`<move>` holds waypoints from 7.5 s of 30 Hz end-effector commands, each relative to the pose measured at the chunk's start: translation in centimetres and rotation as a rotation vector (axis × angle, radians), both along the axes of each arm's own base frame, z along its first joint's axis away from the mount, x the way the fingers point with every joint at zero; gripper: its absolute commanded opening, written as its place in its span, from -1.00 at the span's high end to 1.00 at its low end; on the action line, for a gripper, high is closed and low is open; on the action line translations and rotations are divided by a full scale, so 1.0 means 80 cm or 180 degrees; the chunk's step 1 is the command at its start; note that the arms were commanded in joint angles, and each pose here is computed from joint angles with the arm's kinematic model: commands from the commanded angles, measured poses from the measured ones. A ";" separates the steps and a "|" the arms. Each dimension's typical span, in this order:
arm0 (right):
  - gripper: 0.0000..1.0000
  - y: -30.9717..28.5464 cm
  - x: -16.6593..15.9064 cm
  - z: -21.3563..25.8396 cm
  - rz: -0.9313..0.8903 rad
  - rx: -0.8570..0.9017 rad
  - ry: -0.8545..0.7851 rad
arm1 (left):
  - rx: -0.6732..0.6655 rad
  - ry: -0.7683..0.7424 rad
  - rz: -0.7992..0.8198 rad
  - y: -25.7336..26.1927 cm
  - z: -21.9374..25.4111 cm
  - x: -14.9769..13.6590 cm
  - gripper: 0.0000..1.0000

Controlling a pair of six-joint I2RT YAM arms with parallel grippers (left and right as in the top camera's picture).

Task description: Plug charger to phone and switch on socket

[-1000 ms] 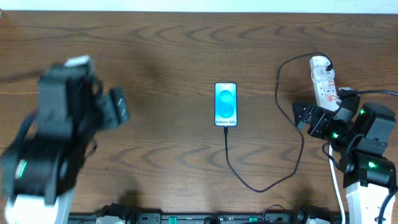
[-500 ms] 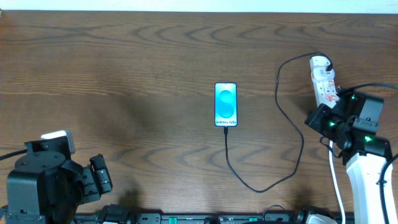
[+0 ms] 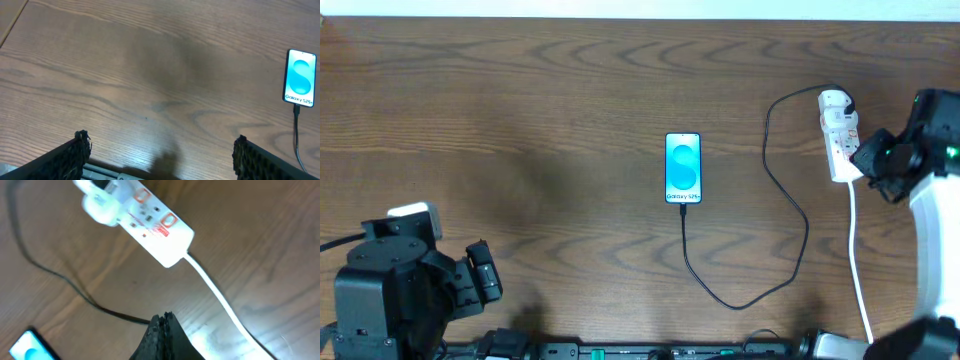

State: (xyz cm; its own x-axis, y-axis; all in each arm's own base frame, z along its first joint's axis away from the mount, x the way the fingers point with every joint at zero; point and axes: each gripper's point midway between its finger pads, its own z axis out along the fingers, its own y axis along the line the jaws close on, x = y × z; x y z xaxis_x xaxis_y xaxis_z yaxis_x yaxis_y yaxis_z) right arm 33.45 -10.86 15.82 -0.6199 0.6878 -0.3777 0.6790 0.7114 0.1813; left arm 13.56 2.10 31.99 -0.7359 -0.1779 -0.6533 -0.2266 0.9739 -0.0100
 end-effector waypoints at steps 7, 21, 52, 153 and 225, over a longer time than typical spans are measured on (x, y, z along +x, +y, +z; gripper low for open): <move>0.98 -0.051 0.038 -0.031 -0.0393 0.0089 0.0447 | 0.0040 0.0053 0.0014 0.002 -0.005 0.001 -0.86; 0.98 -0.080 0.088 -0.089 -0.0979 0.0365 0.0355 | 0.0040 0.0053 0.0014 0.002 -0.005 0.001 -0.86; 0.98 -0.066 0.167 -0.155 -0.1231 0.1024 -0.0122 | 0.0041 0.0053 0.0015 0.002 -0.005 0.001 -0.86; 0.84 0.076 -0.069 0.439 0.0499 -0.0558 -0.3411 | -0.0097 -0.1464 0.0265 0.021 -0.007 -0.186 -0.86; 0.64 0.134 -0.279 0.529 0.0570 -0.0723 -0.4672 | -0.0525 -0.2690 0.0437 0.014 -0.199 0.135 -0.86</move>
State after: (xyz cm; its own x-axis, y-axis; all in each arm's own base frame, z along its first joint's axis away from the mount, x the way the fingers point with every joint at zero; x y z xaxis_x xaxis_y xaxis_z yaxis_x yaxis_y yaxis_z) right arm 12.22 -0.34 57.78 0.3090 0.4805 -0.8208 -0.0869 0.8737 0.4787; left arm 24.49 2.46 16.51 0.0123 -0.3716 -0.9283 -0.1496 0.9172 -0.3692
